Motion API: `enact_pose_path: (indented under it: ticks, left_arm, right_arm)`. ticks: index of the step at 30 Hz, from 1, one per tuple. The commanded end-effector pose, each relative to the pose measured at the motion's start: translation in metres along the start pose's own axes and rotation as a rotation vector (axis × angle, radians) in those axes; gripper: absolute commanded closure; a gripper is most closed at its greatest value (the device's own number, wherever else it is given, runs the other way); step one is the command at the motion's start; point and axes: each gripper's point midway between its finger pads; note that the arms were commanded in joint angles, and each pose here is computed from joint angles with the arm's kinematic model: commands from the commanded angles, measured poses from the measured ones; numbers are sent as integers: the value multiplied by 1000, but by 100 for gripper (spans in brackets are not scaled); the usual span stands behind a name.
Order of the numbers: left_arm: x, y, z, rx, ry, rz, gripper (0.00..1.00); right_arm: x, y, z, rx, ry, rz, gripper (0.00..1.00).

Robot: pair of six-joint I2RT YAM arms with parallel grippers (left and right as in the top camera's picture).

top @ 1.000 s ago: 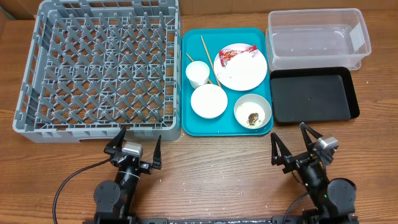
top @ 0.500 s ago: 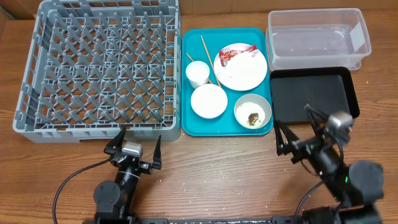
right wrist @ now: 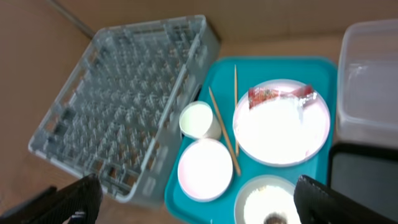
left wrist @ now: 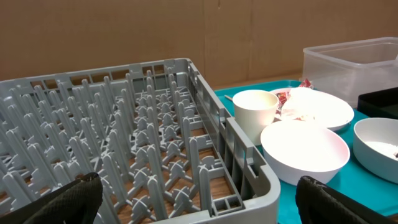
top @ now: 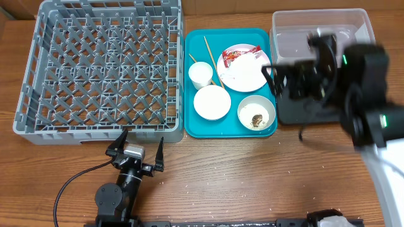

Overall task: Sort waste into correct bins and load items into the dishwasher
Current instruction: 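Reach the right gripper to the white tissue on the plate and grasp it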

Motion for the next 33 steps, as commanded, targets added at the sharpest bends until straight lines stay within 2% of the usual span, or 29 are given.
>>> enact_pose_path:
  ticks: [1,6,9,17,23,28,33]
  left_arm:
    - [0,0,0,-1,-20,-5,0]
    - [0,0,0,-1,-21,-5,0]
    - [0,0,0,-1,-20,-5,0]
    - [0,0,0,-1,-20,-5,0]
    - [0,0,0,-1,-20,-5,0]
    - [0,0,0,-1,-20,-5,0]
    - [0,0,0,-1,-20,-5,0]
  right_arm:
    - [-16,-31,8,-9,67,82,0]
    - [-22,-93,-8,27,33,197,0]
    - [-25,-136,-25,31,30,207,0]
    - [-10,-199,-48,2,-40,266,0]
    - [7,-227,-115,395,-358,167,0]
    - [22,-241,-135,571,-422,86,0]
    - [42,-257,-150,666,-404,82,0]
Point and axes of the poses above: each gripper's point midway between its finger pads, its own y axis back along the fingers, its own z axis along the line the jaws close on, x = y × z, and after that the axes turned 14 degrees about -y, right-handed
